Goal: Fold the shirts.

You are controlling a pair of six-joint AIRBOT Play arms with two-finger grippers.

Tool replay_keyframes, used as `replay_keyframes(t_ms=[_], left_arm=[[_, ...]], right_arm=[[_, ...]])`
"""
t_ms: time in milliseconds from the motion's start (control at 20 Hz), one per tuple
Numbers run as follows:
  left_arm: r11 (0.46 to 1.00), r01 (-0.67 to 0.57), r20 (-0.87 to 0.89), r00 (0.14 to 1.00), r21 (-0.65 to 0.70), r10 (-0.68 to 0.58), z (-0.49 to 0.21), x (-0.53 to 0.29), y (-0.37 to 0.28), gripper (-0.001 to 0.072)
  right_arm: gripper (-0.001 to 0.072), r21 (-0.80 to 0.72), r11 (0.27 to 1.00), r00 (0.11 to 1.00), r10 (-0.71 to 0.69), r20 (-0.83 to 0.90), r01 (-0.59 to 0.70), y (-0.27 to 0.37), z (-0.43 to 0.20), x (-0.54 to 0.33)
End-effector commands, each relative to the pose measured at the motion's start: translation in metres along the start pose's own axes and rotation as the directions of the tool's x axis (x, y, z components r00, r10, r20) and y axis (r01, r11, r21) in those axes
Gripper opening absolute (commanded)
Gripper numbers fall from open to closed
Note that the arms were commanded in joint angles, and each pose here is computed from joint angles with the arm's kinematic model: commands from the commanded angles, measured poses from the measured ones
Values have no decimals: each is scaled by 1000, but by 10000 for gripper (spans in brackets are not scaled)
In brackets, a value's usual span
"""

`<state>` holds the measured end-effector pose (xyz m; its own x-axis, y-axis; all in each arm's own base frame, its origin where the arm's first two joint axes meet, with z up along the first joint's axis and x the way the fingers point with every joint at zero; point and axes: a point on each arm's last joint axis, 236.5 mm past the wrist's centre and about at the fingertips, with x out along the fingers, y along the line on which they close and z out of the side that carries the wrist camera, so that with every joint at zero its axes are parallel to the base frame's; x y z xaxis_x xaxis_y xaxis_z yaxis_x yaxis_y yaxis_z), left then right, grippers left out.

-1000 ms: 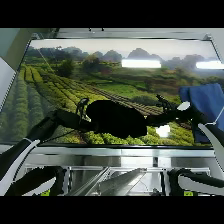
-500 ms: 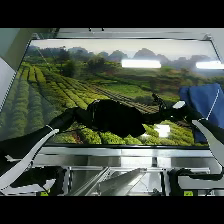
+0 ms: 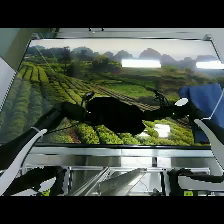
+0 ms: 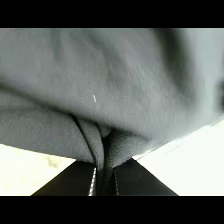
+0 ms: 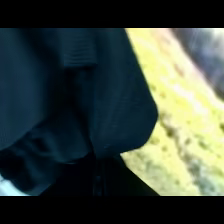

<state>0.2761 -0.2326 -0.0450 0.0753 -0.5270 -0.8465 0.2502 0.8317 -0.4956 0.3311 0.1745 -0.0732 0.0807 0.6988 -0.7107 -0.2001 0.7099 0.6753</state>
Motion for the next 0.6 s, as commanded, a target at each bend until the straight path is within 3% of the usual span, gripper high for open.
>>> replay_keyframes(t_ms=[0, 250, 400, 550], left_arm=[[999, 31, 152, 988, 26, -34, 15, -68, -14, 24], [993, 15, 460, 885, 118, -68, 30, -204, -48, 24], [983, -18, 612, 785, 185, -101, 26, -283, -83, 24], [963, -38, 694, 701, 267, -165, 6, -336, -121, 24]], right_arm=[[17, -120, 990, 991, 87, 98, -75, 56, 34, -48], [18, -456, 888, 895, 150, 419, 64, 180, 70, -192], [17, -562, 791, 748, 216, 628, 243, 255, 55, -278], [17, -617, 701, 628, 308, 715, 358, 311, 11, -328]])
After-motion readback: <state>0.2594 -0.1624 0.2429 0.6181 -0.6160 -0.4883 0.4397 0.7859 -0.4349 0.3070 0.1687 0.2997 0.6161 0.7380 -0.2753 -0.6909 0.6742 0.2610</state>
